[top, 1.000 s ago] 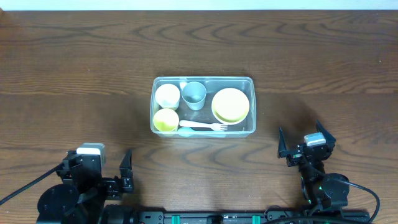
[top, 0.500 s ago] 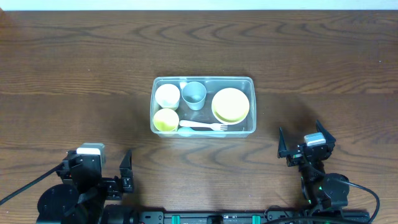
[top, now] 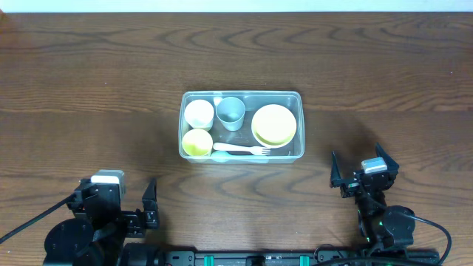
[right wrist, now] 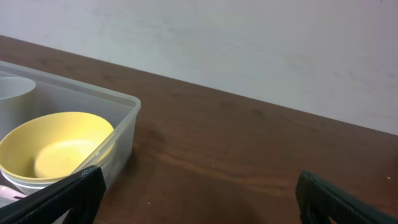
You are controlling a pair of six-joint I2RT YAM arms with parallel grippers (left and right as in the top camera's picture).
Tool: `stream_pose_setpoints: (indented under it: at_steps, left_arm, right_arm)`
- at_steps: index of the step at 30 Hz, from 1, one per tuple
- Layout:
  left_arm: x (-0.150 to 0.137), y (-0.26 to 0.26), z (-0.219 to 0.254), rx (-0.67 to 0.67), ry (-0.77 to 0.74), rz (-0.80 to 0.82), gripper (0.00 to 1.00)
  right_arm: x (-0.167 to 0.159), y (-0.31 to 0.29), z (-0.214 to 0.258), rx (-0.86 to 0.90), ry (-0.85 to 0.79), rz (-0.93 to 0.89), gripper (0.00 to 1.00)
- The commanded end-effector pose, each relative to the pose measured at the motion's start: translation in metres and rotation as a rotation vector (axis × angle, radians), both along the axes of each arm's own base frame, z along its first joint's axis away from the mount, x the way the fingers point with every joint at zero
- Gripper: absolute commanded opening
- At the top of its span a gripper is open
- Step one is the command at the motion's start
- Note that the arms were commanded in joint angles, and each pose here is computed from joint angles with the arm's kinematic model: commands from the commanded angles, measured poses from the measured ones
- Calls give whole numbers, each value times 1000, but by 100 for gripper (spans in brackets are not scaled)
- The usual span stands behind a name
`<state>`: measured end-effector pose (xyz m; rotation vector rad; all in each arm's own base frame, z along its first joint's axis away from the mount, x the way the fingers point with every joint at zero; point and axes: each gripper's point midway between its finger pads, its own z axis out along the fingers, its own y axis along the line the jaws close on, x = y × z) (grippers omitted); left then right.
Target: Pack container
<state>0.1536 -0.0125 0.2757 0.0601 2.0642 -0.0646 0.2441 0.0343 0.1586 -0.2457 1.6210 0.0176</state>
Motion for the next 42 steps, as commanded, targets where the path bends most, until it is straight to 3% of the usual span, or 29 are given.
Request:
stream_pose_setpoints:
  at_steps: [1, 12, 17, 25, 32, 37, 42]
  left_arm:
    - [1, 1, -1, 1, 0, 6, 98]
    - [-17, 4, -25, 8, 64, 19, 98]
    - [-14, 10, -48, 7, -11, 57, 98]
    - [28, 12, -97, 0, -108, 78, 98]
    - [75, 12, -102, -8, -317, 75, 98]
    - [89, 12, -99, -11, -447, 76, 98]
    - [93, 12, -116, -12, -435, 75, 98]
  right_arm:
    - [-1, 1, 0, -18, -4, 7, 99]
    - [-1, 1, 0, -18, -4, 7, 99]
    - [-1, 1, 0, -18, -4, 6, 99]
    - [-1, 1, 0, -18, -4, 6, 99]
    - [-1, 1, 0, -18, -4, 6, 99]
    - [-1, 1, 0, -18, -4, 7, 99]
    - [-1, 1, 0, -18, -4, 6, 99]
